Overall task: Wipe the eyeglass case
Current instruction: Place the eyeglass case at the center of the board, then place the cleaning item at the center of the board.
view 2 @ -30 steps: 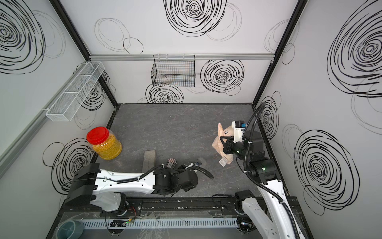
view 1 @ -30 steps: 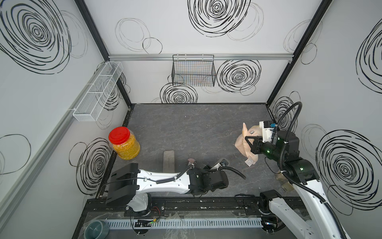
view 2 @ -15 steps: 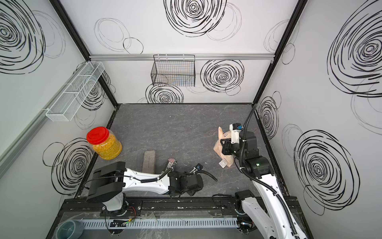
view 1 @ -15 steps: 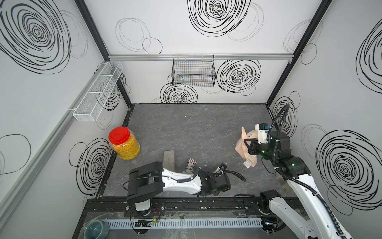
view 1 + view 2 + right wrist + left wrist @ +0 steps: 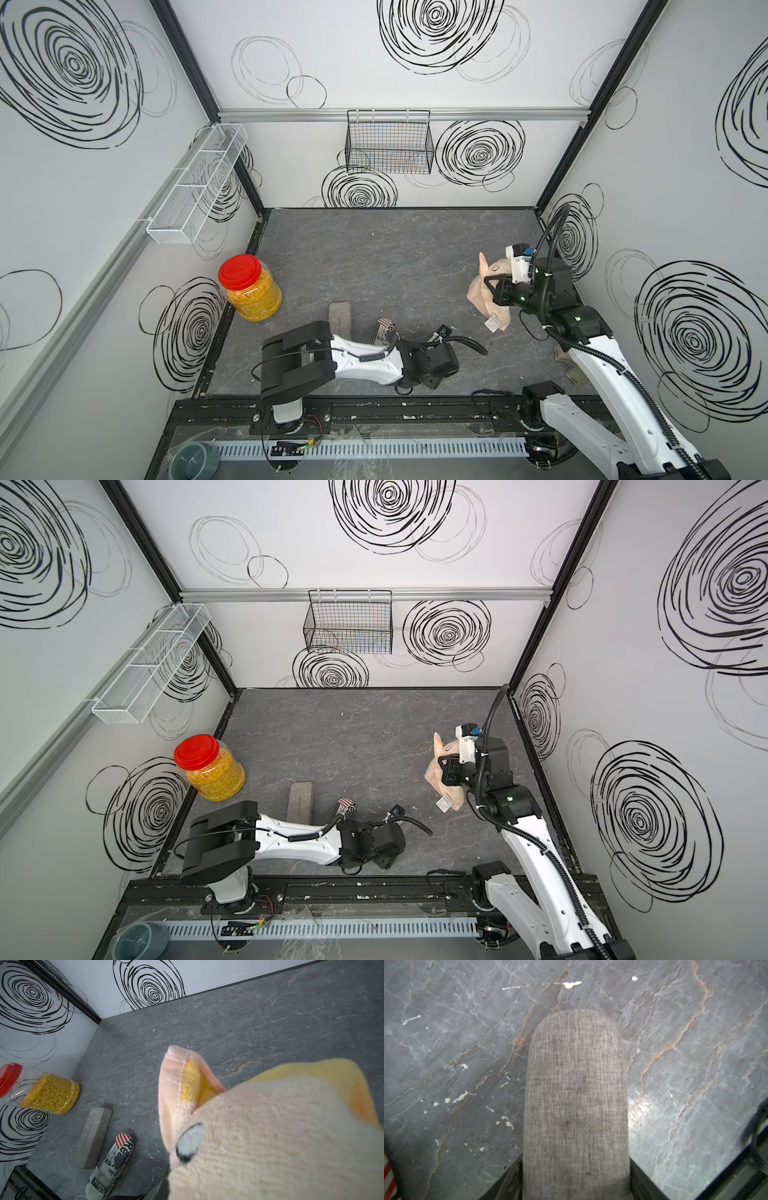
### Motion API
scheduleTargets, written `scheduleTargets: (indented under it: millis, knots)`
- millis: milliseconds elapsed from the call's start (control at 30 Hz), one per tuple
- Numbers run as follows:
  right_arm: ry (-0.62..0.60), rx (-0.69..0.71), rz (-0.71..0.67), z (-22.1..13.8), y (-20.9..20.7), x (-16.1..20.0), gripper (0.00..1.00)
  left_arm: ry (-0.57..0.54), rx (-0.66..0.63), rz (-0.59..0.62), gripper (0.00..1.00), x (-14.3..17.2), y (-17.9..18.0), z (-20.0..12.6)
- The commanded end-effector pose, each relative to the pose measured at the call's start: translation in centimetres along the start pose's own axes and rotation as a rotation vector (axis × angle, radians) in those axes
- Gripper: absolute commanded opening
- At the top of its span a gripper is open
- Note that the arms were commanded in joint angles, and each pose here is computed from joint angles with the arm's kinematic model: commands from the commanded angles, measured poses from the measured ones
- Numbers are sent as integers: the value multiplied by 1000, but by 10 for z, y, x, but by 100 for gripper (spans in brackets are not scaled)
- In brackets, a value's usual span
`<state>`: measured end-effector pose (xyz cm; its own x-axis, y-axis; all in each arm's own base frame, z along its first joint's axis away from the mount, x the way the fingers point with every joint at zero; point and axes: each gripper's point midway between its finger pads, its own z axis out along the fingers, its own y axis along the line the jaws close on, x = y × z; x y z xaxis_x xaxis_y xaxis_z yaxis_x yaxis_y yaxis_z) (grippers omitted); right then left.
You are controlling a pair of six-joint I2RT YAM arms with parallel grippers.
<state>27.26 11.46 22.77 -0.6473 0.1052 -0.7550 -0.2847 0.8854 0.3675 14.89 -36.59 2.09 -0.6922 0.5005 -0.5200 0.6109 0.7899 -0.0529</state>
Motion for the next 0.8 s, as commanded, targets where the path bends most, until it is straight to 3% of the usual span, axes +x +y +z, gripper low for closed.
scheduleTargets:
  millis: [0, 100, 400, 767]
  knots:
    - [-52, -107, -42, 2, 21, -21, 0, -35, 29, -19, 74, -9, -1, -3]
    - [-42, -219, -48, 13, 39, -24, 0, -64, 18, -31, 78, -17, 6, -14]
    - [70, -321, -129, 81, 89, -14, 0, -229, 27, -154, 81, -63, 59, -78]
    - [352, -363, -110, 182, 130, 59, 0, -426, 8, -372, 88, -74, 163, -127]
